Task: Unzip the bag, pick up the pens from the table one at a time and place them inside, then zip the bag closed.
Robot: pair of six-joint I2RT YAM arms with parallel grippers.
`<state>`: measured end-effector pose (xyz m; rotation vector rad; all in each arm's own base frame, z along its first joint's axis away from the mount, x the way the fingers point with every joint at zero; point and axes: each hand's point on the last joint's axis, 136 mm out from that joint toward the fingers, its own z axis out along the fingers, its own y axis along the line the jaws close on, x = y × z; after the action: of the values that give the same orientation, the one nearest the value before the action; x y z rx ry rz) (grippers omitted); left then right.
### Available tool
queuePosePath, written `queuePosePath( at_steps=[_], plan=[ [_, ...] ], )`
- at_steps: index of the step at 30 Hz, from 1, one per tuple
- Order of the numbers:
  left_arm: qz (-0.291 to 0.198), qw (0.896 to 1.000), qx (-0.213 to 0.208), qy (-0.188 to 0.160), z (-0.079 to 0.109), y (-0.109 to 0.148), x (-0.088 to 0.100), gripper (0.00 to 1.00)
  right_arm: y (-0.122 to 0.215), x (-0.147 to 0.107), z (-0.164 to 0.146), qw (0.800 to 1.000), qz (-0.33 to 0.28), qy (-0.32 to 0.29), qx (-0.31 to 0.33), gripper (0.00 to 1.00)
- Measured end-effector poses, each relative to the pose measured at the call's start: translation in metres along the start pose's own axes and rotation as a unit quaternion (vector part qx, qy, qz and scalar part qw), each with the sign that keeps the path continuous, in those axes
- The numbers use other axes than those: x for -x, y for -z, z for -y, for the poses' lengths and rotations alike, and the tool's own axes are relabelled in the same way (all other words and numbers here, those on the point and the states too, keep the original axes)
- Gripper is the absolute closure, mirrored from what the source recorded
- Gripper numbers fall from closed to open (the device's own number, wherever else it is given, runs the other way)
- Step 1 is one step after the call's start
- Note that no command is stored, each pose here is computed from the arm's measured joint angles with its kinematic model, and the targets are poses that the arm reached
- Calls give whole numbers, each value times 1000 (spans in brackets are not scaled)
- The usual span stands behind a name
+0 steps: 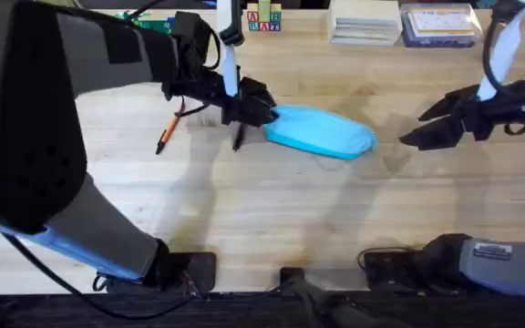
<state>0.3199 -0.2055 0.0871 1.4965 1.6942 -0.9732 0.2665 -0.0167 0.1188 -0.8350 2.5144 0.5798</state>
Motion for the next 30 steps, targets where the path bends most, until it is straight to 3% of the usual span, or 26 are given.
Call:
queuePosePath(
  at_steps=[19,30],
  plan=[
    [0,1000,0,0,0,0,0,958,-41,8,-14,995,4,-3,95,65],
    [0,1000,0,0,0,0,0,958,-47,10,-14,995,2,7,100,60]
  ],
)
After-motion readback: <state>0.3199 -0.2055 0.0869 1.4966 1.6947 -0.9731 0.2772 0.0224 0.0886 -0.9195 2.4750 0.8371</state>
